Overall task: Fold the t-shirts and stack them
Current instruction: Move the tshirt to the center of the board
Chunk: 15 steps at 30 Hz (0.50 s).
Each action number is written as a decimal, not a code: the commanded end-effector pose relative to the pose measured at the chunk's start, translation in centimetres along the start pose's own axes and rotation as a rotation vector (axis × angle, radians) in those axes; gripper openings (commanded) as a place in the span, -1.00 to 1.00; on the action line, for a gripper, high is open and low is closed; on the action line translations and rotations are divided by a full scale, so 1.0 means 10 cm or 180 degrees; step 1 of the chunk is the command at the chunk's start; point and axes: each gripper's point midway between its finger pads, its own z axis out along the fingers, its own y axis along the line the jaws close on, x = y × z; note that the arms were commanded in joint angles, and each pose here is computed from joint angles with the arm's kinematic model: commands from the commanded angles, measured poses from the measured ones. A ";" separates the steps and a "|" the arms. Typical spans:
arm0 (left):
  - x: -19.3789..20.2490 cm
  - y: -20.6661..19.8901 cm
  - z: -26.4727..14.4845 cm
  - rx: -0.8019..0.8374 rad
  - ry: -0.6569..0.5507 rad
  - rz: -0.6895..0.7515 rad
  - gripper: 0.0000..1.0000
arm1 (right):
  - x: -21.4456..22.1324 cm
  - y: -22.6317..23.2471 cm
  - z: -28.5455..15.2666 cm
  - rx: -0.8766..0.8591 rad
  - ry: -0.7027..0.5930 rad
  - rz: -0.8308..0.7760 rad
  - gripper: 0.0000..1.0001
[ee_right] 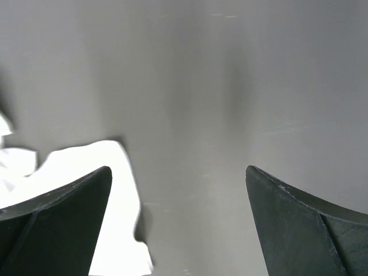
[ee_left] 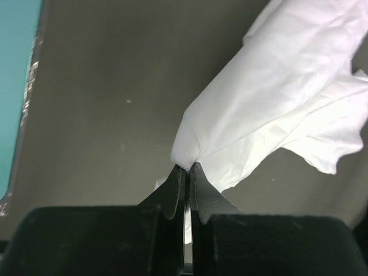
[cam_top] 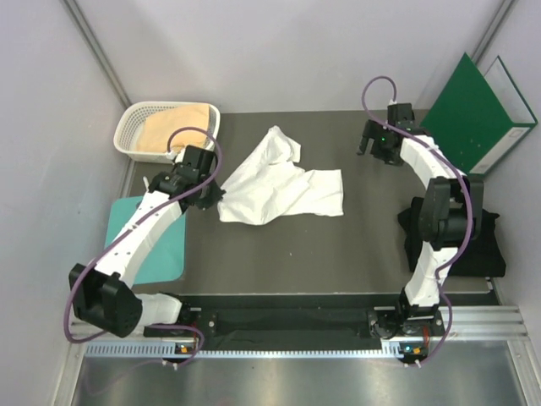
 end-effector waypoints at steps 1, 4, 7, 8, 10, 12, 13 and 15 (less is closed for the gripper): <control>0.16 0.41 -0.03 -0.0602 0.0146 -0.0124 -1.00 | -0.19 0.78 0.02 -0.0751 -0.0133 -0.0316 0.99; 0.32 0.57 0.02 -0.0891 0.0374 -0.0082 -1.00 | -0.10 1.32 0.10 -0.1132 -0.0027 -0.0503 0.99; 0.46 0.75 0.09 -0.1215 0.0569 -0.0011 -1.00 | -0.10 1.71 0.20 -0.1442 0.0066 -0.0584 0.99; 0.47 0.79 0.09 -0.1283 0.0590 0.0001 -1.00 | -0.08 1.79 0.24 -0.1503 0.0103 -0.0563 0.99; 0.52 0.93 0.09 -0.1509 0.0630 0.0014 -1.00 | -0.10 1.96 0.34 -0.1647 0.0138 -0.0483 0.99; 0.52 1.06 0.07 -0.1668 0.0637 -0.0110 -1.00 | -0.06 2.02 0.47 -0.1690 0.0190 -0.0421 0.96; 0.56 1.12 0.06 -0.1713 0.0667 -0.0152 -1.00 | -0.06 2.05 0.51 -0.1713 0.0199 -0.0359 0.96; 0.55 1.19 0.04 -0.1734 0.0655 -0.0299 -1.00 | 0.00 2.04 0.66 -0.1702 0.0272 -0.0288 0.90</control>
